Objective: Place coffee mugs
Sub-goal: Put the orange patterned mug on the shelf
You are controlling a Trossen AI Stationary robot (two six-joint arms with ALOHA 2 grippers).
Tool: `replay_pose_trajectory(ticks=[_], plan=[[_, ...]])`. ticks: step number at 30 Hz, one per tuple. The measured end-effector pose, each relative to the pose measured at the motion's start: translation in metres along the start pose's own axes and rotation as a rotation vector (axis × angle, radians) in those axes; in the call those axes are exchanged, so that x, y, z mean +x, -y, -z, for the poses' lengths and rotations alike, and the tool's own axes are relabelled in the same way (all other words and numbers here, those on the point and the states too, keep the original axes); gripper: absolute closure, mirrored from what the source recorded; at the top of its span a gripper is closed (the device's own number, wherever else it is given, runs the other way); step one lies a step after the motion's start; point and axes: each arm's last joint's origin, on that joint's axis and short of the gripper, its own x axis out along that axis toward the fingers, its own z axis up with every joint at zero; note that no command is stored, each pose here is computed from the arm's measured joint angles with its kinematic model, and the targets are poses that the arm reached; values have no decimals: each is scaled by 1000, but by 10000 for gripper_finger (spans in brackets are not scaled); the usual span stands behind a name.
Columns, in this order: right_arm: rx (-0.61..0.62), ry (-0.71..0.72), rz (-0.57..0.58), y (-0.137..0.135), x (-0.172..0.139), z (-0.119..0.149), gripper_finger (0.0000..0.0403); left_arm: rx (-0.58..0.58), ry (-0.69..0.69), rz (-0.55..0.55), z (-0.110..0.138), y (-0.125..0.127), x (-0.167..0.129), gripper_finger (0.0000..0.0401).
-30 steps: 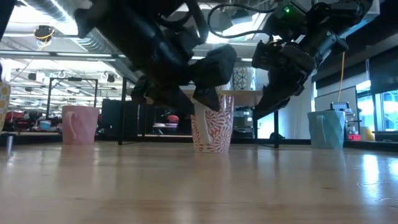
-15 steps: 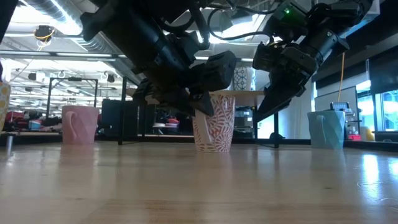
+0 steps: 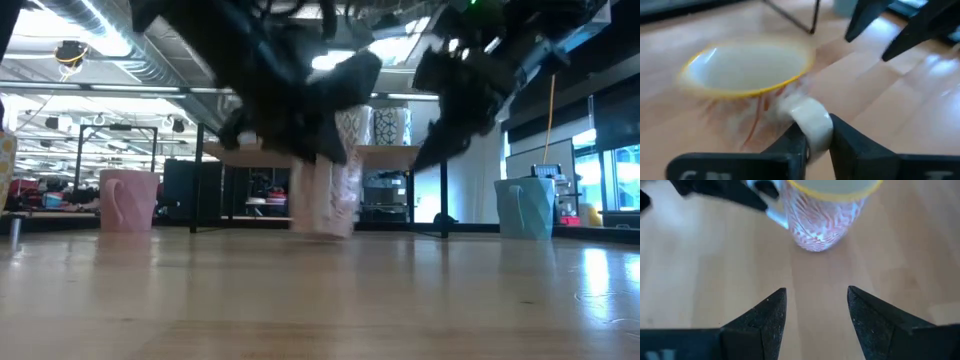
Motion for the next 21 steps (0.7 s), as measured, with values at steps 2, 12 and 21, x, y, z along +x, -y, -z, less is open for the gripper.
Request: replay_pose_trajectory(ticks=[2,12,21], plan=[[-11,44,-7,-2,-15,-5,204,6,21,22,-15,4,-7,373],[-49,324,20,-10,-95,-17,204,93,48,36,-89,19,-29,387],[-51,418,21,-12,-126,-13,204,139,78,121,-120,33,-43,387]])
